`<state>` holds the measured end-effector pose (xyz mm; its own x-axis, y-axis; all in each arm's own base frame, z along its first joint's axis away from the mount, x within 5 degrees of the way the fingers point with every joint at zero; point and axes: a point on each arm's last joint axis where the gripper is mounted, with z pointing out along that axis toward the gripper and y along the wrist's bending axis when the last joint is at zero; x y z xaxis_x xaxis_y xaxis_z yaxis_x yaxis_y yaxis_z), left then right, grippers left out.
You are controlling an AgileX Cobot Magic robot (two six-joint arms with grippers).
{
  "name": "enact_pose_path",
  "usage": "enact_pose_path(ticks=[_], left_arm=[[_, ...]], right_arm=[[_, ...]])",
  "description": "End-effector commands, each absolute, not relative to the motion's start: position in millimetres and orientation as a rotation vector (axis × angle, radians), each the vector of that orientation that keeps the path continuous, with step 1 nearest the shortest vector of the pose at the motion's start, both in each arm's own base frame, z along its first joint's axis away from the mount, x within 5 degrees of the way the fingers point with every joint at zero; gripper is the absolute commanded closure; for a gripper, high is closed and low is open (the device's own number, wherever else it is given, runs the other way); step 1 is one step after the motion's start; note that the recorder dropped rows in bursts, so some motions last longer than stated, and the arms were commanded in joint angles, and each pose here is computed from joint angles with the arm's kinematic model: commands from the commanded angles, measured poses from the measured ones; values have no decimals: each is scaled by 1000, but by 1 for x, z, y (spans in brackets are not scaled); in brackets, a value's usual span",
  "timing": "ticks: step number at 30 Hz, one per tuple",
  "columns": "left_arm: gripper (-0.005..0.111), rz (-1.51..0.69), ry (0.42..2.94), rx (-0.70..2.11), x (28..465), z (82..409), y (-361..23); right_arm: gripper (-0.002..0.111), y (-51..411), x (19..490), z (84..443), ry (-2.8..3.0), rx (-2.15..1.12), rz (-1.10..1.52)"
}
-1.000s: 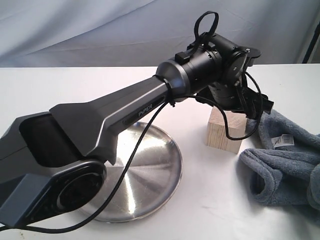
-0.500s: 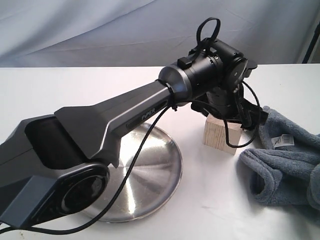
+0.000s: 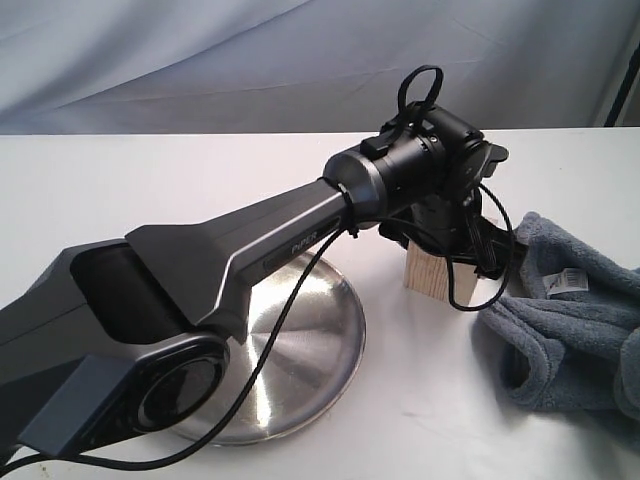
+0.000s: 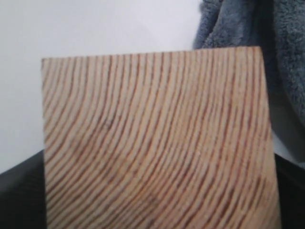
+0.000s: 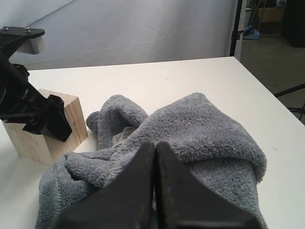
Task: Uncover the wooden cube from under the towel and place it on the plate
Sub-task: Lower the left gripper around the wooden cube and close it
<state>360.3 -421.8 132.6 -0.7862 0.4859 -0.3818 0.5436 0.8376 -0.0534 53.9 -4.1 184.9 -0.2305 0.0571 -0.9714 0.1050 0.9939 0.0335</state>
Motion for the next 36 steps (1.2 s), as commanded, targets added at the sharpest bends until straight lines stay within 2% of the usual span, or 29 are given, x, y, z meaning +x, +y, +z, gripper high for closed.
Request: enact_pose_path(ticks=[1, 7, 10, 22, 24, 36], left_arm=[[20, -215, 2658, 781, 360, 125, -423], [21, -206, 2664, 784, 361, 119, -423], [29, -211, 2659, 783, 361, 120, -423], [98, -210, 2661, 783, 361, 123, -423], [107, -214, 2656, 781, 361, 126, -423], [107, -193, 2538, 772, 363, 180, -417]], right_arm=[[108, -4, 54, 184, 1804, 116, -43], [108, -4, 54, 184, 1804, 116, -43], [108, -4, 54, 184, 1804, 116, -43], [108, -4, 54, 184, 1804, 116, -43], [108, -4, 54, 184, 1804, 116, -43], [108, -4, 54, 184, 1804, 116, -43]])
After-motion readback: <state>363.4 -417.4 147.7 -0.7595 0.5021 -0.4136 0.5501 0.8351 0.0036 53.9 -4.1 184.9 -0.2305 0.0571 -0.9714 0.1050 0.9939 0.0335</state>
